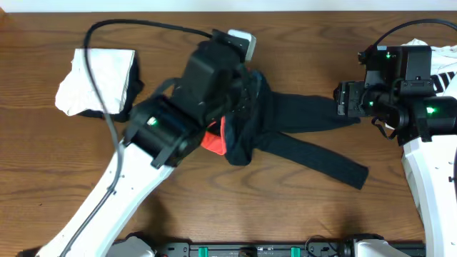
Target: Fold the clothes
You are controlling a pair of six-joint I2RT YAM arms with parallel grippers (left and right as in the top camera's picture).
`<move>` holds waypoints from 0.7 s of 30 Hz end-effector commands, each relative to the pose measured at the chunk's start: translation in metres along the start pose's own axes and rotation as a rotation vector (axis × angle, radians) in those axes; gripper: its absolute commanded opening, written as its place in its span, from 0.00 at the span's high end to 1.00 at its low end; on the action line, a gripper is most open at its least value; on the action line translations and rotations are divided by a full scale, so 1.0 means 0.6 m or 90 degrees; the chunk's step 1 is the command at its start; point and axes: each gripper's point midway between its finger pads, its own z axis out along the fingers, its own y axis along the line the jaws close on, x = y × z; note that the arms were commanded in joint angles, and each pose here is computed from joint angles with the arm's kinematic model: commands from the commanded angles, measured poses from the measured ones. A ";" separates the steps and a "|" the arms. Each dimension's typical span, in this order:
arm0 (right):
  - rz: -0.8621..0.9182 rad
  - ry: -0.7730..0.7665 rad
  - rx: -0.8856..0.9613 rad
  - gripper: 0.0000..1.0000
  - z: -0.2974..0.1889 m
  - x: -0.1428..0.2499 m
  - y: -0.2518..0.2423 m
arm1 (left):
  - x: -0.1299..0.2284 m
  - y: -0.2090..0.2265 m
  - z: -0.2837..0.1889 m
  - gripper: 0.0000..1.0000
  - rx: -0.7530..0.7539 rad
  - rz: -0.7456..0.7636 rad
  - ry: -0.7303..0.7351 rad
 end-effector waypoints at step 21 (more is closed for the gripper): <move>-0.002 0.040 0.013 0.28 0.013 0.017 -0.010 | -0.047 0.311 0.161 0.94 -0.225 -0.180 -0.028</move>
